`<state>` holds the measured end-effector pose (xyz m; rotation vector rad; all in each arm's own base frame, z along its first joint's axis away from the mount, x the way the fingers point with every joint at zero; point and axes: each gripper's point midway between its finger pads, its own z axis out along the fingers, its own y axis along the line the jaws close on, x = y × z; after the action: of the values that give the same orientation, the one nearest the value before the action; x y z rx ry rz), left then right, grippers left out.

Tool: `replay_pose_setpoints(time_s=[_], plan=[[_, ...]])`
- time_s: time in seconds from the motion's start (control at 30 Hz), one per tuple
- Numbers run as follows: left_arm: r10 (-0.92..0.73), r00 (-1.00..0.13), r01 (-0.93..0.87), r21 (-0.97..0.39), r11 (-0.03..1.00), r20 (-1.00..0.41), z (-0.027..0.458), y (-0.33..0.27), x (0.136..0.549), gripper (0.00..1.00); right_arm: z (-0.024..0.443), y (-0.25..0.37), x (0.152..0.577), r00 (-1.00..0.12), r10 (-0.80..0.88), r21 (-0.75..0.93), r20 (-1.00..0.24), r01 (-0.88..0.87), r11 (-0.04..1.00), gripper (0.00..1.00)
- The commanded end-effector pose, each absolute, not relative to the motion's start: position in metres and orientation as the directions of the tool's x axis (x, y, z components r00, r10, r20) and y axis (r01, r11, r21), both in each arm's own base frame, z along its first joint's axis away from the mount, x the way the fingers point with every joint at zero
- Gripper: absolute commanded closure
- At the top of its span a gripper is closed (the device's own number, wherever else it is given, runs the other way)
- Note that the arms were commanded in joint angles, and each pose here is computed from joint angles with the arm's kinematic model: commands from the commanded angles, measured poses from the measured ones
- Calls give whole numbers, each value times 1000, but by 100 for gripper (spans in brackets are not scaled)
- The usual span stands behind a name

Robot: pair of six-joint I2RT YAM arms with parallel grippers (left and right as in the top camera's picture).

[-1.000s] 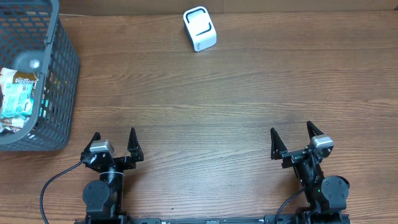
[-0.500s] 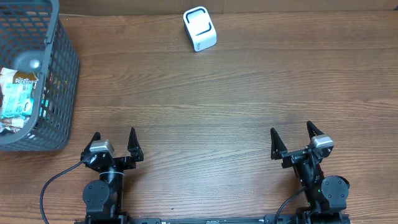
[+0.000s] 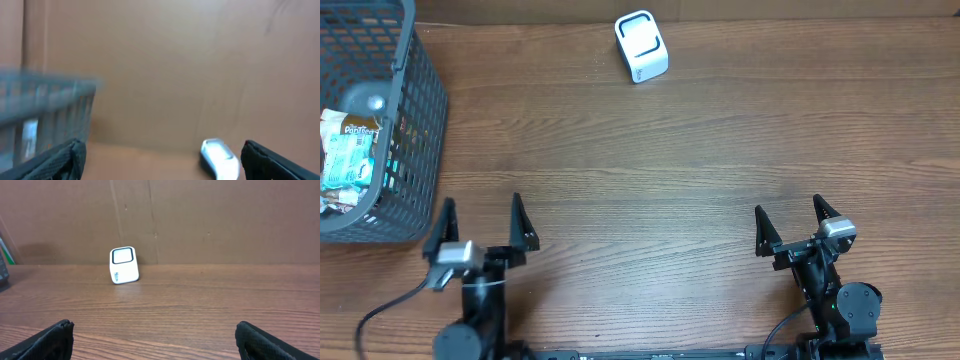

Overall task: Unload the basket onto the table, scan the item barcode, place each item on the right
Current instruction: 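Reach the left gripper into the grey basket toward the items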

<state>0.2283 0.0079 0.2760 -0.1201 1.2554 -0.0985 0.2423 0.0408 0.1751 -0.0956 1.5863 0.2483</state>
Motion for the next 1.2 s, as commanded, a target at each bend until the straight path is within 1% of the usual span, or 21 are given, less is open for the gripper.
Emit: replay_pose_setpoints(time_s=[0.0,0.1,0.2,0.3,0.4,0.53,0.73,0.83,1.0,1.17], plan=[[-98,549,111,-44,993,-830,395,-11,169,0,173,41,242,-30,92,97,-995,-217,971,0],[-36,646,100,38,994,-763,453,-17,132,0,173,41,242,-30,92,97,-995,-217,971,0],[17,693,68,89,994,-721,502,-19,106,0,173,41,242,-30,92,97,-995,-217,971,0],[67,678,35,123,992,-732,541,-19,100,0,173,41,242,-30,92,97,-995,-217,971,0],[88,624,28,135,991,-777,572,-19,110,0,173,41,242,-30,92,97,-995,-217,971,0],[85,484,49,124,991,-871,602,-18,144,0,173,41,242,-30,92,97,-995,-217,971,0],[87,211,81,107,991,-973,614,-17,211,0,173,41,242,-30,92,97,-995,-217,971,0],[122,80,89,129,988,-989,607,-15,248,0,173,41,242,-30,92,97,-995,-217,971,0],[128,-129,58,122,991,-983,576,-4,308,0,173,41,242,-30,92,97,-995,-217,971,0],[119,-263,26,116,993,-958,540,10,356,0,173,41,242,-30,92,97,-995,-217,971,0]])
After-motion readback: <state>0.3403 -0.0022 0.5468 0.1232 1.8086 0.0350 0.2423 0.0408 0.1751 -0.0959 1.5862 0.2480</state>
